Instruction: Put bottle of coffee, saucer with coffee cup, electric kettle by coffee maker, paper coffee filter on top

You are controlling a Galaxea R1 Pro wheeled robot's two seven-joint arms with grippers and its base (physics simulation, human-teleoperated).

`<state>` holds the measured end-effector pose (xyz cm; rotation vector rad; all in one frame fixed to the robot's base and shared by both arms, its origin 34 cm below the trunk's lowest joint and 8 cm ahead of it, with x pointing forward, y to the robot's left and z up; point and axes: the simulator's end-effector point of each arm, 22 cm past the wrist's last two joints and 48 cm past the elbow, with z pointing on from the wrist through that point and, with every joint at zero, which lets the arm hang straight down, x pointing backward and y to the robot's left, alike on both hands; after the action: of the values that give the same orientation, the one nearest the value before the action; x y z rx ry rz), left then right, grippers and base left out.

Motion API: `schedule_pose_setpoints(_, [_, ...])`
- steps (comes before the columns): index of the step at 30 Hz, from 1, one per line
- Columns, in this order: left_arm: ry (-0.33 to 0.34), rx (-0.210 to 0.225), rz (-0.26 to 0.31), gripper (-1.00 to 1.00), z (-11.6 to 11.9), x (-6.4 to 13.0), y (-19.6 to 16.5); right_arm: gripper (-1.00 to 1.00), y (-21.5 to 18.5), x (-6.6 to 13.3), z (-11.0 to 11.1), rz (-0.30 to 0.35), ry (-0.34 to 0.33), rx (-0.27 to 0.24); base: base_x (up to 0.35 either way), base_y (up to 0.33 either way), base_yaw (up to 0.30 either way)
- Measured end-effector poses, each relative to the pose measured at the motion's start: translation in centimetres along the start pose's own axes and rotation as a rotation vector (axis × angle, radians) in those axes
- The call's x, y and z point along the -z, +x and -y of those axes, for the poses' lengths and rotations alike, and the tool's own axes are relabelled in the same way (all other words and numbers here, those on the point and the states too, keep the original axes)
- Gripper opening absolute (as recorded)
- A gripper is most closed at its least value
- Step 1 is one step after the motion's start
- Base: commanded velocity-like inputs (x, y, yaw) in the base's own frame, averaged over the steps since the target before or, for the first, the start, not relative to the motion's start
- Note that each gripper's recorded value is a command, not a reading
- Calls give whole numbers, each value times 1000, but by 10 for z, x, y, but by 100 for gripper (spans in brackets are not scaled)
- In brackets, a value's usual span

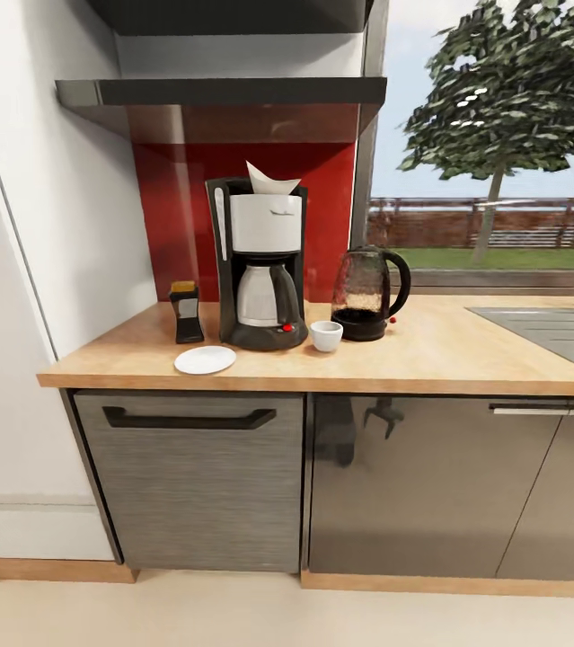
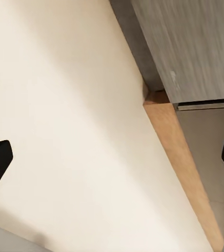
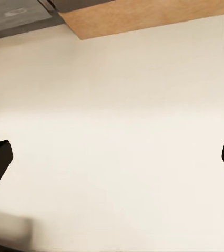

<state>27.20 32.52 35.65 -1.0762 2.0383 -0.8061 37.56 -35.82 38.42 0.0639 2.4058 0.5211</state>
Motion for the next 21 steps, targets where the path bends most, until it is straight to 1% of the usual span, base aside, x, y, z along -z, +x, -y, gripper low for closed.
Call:
schedule_pose_setpoints(8, [0,0,0,100,0,0,0,100,-13,-13,-20,-45,-75,42,0,0,0])
schedule_pose_setpoints(15, [0,0,0,100,0,0,0,100,-24,-24,-29,-83,-96,80,0,0,0])
schedule_pose_setpoints(16, [11,-3,-1,100,3,-1,1,100,-28,-26,-30,-69,-94,74,0,0,0])
schedule_pose_setpoints(19, [41,-39,-4,100,11,-3,-4,100,-20,-23,-24,-57,-71,51,0,0,0])
schedule_pose_setpoints(21, [61,-50,-24,100,16,-5,-2,100,-16,-20,-19,-46,-54,38,0,0,0])
